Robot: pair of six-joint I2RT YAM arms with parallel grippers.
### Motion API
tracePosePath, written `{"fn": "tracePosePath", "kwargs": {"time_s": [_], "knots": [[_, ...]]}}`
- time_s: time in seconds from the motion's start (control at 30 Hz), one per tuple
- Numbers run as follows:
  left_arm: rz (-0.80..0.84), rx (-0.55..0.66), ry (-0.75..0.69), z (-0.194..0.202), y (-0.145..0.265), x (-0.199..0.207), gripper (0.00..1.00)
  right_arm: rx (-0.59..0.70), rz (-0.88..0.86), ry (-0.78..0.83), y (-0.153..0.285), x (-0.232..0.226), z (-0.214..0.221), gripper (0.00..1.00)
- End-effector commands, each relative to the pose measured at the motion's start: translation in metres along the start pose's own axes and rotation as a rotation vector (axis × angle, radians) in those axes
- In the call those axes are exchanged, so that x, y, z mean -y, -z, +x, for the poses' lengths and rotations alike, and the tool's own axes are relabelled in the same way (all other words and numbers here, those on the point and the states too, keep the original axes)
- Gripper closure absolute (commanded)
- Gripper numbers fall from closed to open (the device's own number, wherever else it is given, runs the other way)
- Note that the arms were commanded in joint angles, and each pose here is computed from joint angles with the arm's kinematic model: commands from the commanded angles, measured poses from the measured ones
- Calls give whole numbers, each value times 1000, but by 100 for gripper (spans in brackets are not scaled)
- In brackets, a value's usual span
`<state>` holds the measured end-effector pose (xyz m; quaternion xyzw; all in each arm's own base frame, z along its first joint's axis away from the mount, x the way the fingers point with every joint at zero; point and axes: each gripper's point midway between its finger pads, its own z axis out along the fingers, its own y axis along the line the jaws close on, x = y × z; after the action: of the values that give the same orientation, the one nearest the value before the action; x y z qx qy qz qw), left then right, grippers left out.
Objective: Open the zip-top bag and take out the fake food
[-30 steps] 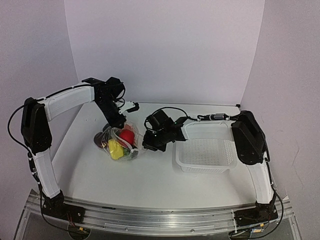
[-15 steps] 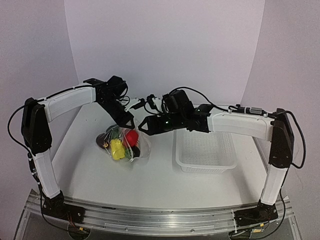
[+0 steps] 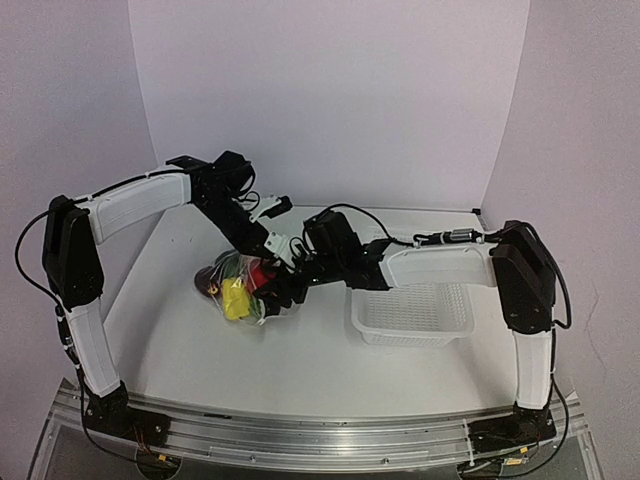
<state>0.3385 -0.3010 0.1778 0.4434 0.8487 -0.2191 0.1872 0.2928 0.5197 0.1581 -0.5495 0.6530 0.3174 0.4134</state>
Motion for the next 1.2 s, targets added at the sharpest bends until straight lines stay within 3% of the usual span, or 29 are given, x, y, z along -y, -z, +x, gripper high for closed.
{"fn": "tracePosePath", "kwargs": {"time_s": [0.0, 0.63, 1.0, 1.17], "knots": [[19, 81, -35, -24, 27, 13, 100, 57, 71, 172, -4, 16, -22, 27], [-21, 48, -103, -20, 29, 7, 100, 81, -46, 266, 50, -6, -37, 25], [41, 75, -29, -28, 35, 19, 100, -6, 80, 277, 13, 21, -18, 46], [60, 74, -16, -26, 35, 22, 100, 4, 149, 255, 4, 34, -23, 41]]}}
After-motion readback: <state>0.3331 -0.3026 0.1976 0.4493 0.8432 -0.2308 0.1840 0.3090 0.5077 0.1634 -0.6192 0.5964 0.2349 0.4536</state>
